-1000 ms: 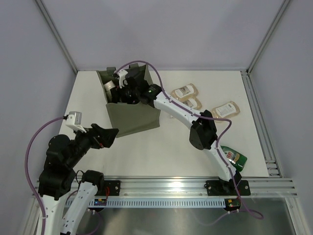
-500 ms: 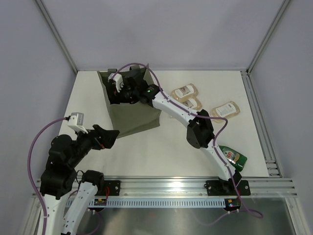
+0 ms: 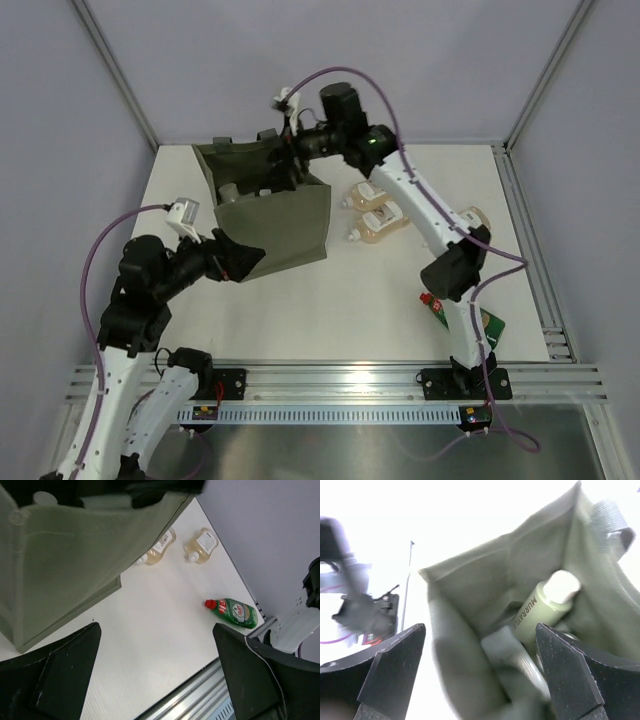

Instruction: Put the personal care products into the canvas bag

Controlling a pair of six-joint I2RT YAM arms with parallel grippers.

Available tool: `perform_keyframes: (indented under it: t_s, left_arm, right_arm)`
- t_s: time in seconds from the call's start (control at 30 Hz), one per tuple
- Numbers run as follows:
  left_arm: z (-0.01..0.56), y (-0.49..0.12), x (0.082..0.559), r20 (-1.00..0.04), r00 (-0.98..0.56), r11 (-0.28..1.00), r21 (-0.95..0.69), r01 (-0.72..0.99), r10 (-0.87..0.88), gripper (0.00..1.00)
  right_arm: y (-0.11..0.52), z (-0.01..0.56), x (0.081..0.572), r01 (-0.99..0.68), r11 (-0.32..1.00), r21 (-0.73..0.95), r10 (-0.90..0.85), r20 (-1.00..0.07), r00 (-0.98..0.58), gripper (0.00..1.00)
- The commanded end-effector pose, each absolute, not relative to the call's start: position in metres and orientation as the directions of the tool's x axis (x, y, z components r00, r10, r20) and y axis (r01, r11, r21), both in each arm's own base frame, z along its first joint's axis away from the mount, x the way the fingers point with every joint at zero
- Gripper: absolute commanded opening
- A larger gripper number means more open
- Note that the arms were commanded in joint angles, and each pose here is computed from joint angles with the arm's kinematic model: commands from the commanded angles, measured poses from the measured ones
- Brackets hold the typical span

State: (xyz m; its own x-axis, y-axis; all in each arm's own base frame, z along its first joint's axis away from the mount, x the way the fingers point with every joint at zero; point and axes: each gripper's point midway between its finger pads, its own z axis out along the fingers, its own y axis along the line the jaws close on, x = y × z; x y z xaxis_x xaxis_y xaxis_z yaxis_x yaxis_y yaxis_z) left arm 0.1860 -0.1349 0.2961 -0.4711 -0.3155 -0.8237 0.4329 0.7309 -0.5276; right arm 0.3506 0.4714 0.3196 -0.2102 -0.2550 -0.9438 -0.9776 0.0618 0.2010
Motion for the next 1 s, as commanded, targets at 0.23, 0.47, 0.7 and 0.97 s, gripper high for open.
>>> perform_keyframes:
  t_s: [0.23, 0.47, 0.7, 0.97]
  left_arm:
    - [0.324, -0.23, 0.226, -0.882, -0.466, 0.619, -0.409, 0.671, -0.078, 0.99]
    - [0.285, -0.33, 0.258, -0.884, -0.412, 0.621, -0.199, 0.758, 0.22, 0.98]
    - [0.225, -0.398, 0.319, -0.847, -0.328, 0.578, -0.029, 0.815, 0.419, 0.99]
    - [0.122, -0.437, 0.397, -0.75, -0.366, 0.645, 0.105, 0.757, 0.551, 0.99]
  right_arm:
    - [0.274, 0.409, 0.318, -0.974, 0.161, 0.157, -0.189, -0.964, -0.187, 1.0]
    - [0.141, 0.331, 0.354, -0.803, 0.515, 0.299, -0.12, -0.903, -0.413, 0.99]
    - [0.066, 0.259, 0.343, -0.626, 0.676, 0.389, -0.036, -0.83, -0.556, 1.0]
    - [0.05, 0.229, 0.338, -0.567, 0.679, 0.466, 0.033, -0.791, -0.611, 0.99]
